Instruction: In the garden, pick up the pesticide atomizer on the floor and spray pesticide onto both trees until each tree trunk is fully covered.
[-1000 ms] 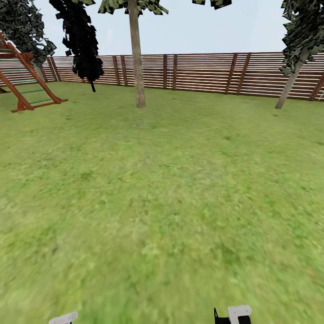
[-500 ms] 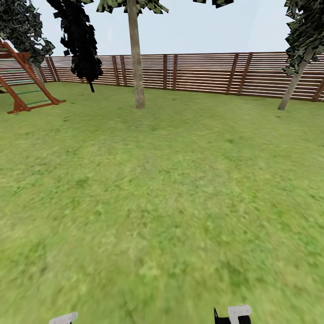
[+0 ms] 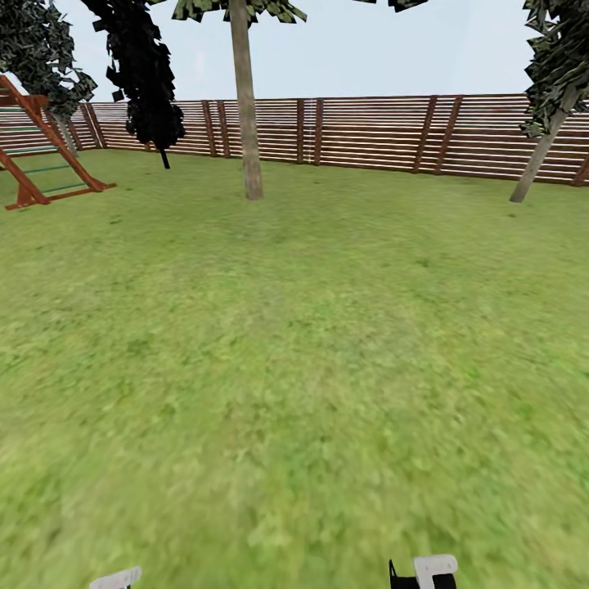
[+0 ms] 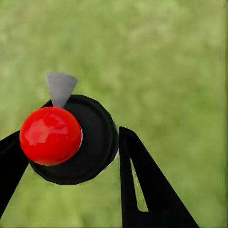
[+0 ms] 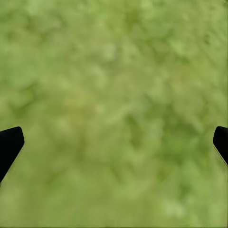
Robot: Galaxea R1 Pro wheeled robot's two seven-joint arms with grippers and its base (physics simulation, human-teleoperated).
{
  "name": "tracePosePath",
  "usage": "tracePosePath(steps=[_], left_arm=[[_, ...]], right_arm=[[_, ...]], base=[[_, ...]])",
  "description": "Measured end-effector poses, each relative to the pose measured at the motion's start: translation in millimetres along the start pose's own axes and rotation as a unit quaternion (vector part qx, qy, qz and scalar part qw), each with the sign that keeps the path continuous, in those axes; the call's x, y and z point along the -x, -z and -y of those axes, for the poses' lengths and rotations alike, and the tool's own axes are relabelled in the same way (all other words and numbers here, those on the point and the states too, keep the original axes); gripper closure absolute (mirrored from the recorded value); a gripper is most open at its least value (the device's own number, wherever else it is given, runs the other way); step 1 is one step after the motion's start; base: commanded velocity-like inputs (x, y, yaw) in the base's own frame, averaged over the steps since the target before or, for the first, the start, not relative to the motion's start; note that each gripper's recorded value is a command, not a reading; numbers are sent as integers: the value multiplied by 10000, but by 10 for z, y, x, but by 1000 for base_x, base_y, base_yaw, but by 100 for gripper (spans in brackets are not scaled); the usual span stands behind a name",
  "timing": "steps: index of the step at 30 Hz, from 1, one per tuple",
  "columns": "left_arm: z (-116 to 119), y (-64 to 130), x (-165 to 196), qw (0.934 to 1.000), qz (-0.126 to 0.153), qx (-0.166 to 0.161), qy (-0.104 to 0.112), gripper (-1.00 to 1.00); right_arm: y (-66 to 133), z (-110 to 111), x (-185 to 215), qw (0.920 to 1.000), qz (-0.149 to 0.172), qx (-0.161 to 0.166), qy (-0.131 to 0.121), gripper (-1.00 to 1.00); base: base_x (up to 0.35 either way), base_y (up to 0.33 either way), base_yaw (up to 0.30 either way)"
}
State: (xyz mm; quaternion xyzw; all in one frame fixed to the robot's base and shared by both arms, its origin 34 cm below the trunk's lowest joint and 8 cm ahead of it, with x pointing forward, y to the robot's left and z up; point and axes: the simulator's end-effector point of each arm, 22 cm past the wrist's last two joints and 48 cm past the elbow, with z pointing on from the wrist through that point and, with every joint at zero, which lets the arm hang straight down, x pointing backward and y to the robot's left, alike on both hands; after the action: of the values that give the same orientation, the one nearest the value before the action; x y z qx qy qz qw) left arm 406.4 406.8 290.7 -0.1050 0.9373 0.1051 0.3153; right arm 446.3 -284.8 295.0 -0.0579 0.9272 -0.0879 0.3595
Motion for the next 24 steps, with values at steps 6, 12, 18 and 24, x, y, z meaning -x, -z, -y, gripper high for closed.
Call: tracePosePath(steps=[6,12,18,24], left_arm=[[1,0,0,10000,0,-1,-2,100],[0,0,0,10000,0,0,-1,100],[0,-1,2,10000,1,1,3,100],[0,-1,2,10000,2,1,2,100]], right_arm=[[2,0,-4,10000,-3,0,0,-100],[0,0,0,10000,0,0,0,-100],[0,0,-1,10000,0,0,0,-100],[0,0,-1,10000,-1,0,0,-100]], base=[[339,0,0],[339,0,0],[339,0,0],[339,0,0]])
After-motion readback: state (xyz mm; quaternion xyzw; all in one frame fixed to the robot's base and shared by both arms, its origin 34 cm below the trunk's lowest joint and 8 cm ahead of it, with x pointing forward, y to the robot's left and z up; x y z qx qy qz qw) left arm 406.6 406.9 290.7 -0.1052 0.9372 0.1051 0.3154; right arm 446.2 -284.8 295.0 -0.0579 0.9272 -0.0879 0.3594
